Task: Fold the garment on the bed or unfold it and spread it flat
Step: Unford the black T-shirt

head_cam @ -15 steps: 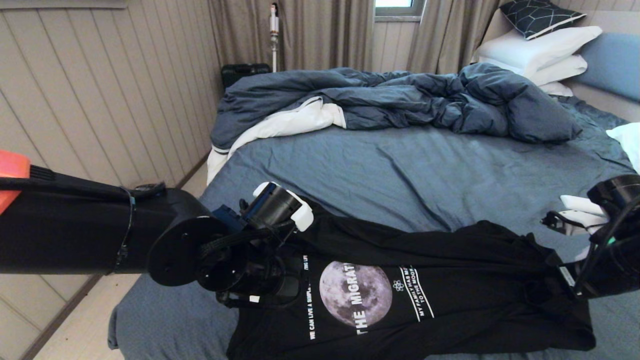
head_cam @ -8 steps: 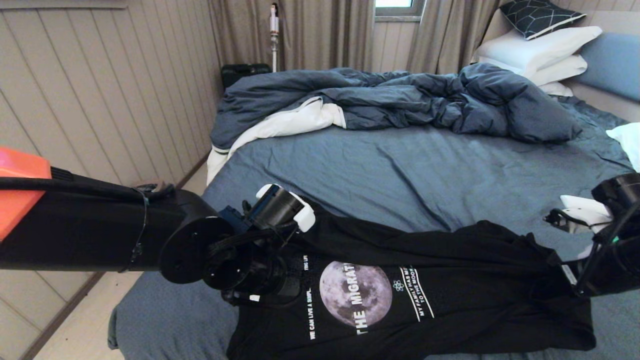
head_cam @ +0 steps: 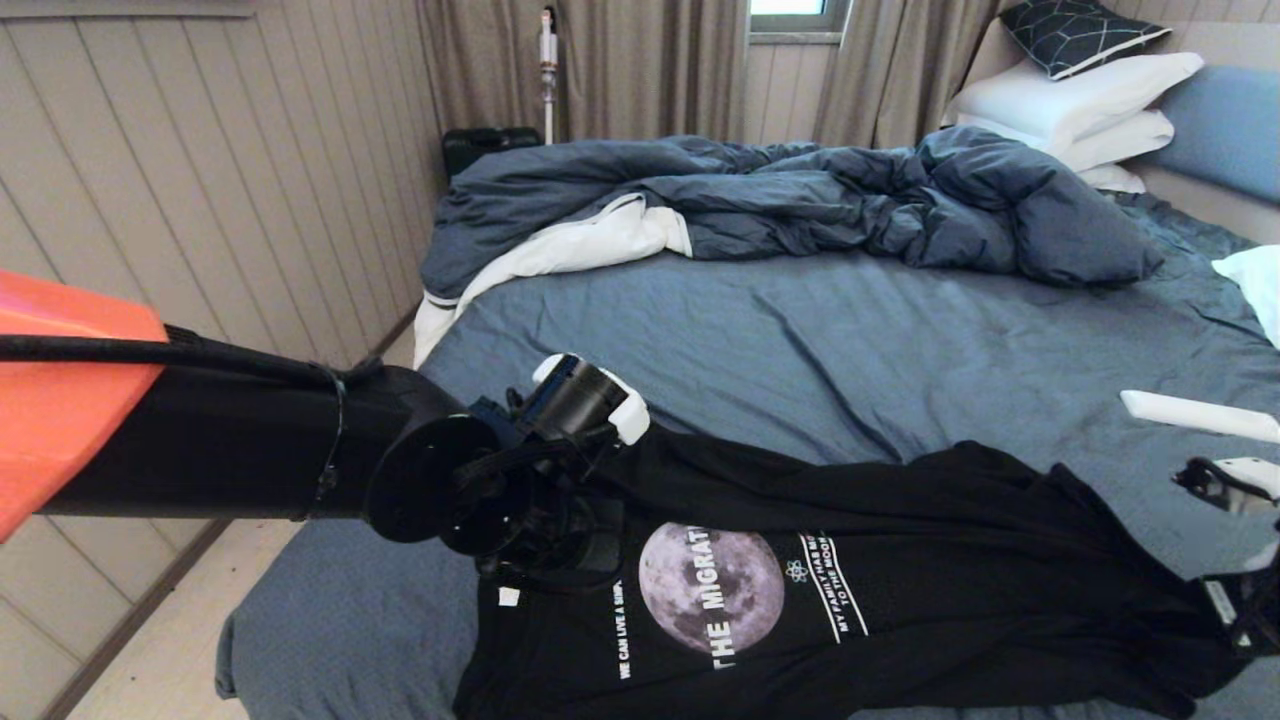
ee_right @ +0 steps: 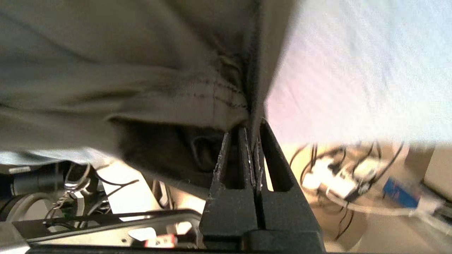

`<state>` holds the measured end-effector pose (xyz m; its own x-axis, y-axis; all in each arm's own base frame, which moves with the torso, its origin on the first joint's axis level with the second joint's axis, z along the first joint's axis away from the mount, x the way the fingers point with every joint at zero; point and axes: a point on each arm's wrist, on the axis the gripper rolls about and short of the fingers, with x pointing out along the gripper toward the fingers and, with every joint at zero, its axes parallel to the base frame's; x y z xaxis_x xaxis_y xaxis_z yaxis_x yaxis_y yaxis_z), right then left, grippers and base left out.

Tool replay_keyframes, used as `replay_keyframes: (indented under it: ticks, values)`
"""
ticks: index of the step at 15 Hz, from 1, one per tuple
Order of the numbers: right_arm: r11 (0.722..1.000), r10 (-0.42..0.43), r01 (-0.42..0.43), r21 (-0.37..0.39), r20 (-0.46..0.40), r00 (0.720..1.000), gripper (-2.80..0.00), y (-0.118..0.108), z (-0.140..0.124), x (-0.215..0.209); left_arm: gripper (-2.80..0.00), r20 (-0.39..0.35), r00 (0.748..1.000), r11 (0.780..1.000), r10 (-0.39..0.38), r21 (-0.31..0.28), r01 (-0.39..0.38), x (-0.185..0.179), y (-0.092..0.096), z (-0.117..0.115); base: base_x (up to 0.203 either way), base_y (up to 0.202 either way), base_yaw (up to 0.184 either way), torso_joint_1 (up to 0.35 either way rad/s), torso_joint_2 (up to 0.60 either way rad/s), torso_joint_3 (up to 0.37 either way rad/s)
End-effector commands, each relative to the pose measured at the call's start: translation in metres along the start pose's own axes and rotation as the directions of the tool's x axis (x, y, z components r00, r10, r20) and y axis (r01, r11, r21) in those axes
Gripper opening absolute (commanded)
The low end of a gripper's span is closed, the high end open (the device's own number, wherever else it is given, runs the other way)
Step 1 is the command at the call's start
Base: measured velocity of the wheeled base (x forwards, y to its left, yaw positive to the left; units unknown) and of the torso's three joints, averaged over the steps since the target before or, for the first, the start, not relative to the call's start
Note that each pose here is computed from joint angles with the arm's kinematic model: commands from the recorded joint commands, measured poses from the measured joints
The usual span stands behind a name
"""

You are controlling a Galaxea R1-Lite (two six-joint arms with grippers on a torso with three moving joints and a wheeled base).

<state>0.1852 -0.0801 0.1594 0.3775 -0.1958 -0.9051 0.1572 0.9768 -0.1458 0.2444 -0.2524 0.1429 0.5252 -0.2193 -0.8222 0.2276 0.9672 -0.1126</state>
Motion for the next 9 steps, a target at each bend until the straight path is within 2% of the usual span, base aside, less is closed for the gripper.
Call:
replay_keyframes:
  ticks: [1,4,9]
  values:
    - [0.999,-0.024,0.024,0.045,-0.007,1.000,-2.80,-0.008,-0.010,-0.003,0.00,-0.005,1.000,1.000,0.005,-0.002,-0.005,0.004,-0.001,0.000,0.000,0.000,0.000,0.000,0.00,0.000]
    - [0.995,-0.040,0.043,0.086,-0.044,0.998,-2.80,-0.016,-0.023,0.003,0.00,-0.004,1.000,1.000,0.003,-0.003,-0.003,0.003,-0.001,0.001,0.000,0.000,0.000,0.000,0.00,0.000]
    - [0.992,-0.061,0.064,0.105,-0.034,0.998,-2.80,-0.022,-0.026,0.011,0.00,-0.004,1.000,1.000,0.005,-0.007,-0.005,0.004,0.000,0.001,0.000,0.000,0.000,0.000,0.00,0.000]
